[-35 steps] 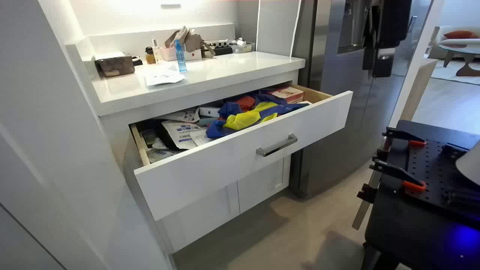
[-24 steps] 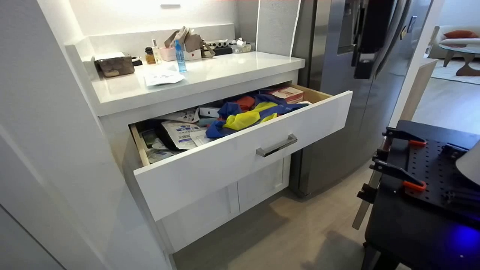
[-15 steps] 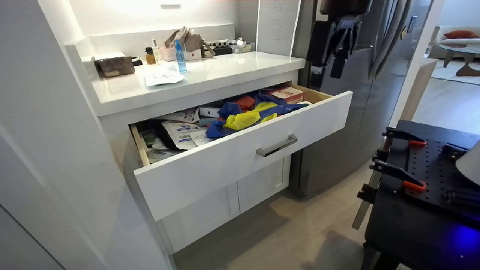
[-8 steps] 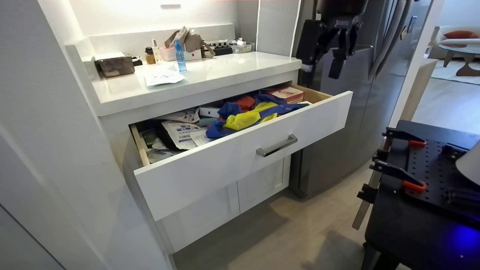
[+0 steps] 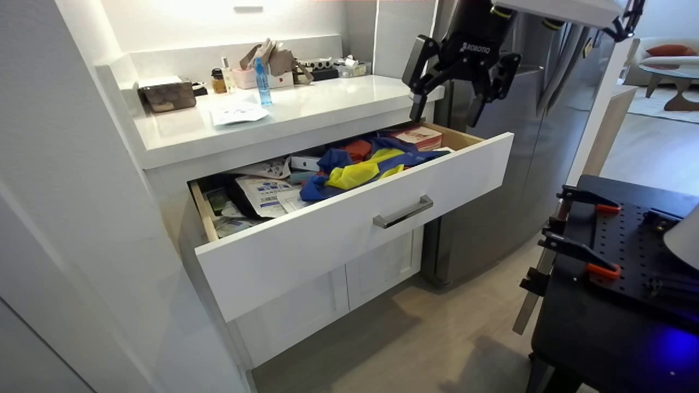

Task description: Close the drawer

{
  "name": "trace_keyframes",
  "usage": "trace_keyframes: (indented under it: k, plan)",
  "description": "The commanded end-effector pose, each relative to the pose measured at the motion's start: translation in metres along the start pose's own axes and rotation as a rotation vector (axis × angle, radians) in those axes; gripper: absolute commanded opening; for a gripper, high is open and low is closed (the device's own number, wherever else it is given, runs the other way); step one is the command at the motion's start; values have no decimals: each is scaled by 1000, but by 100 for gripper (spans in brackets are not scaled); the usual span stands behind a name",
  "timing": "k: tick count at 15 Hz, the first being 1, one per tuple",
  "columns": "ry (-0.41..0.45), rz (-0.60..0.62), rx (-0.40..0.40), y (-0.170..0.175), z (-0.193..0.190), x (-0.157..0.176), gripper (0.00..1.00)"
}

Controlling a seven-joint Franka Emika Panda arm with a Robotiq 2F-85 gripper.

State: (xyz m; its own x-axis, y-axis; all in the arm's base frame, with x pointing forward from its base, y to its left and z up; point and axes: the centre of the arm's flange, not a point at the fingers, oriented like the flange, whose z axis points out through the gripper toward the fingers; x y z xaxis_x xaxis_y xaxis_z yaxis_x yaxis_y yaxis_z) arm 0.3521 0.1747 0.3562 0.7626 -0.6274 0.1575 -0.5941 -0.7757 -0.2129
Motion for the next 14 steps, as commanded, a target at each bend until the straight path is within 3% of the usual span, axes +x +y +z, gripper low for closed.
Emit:
trace_keyframes:
  k: [1, 4, 5, 14]
  plan:
    - [16, 28, 10, 1, 5, 0, 100]
    - [26, 83, 16, -3, 9, 1, 100]
    - [49, 183, -6, -9, 11, 7, 100]
    - [171, 676, -80, 8, 50, 31, 100]
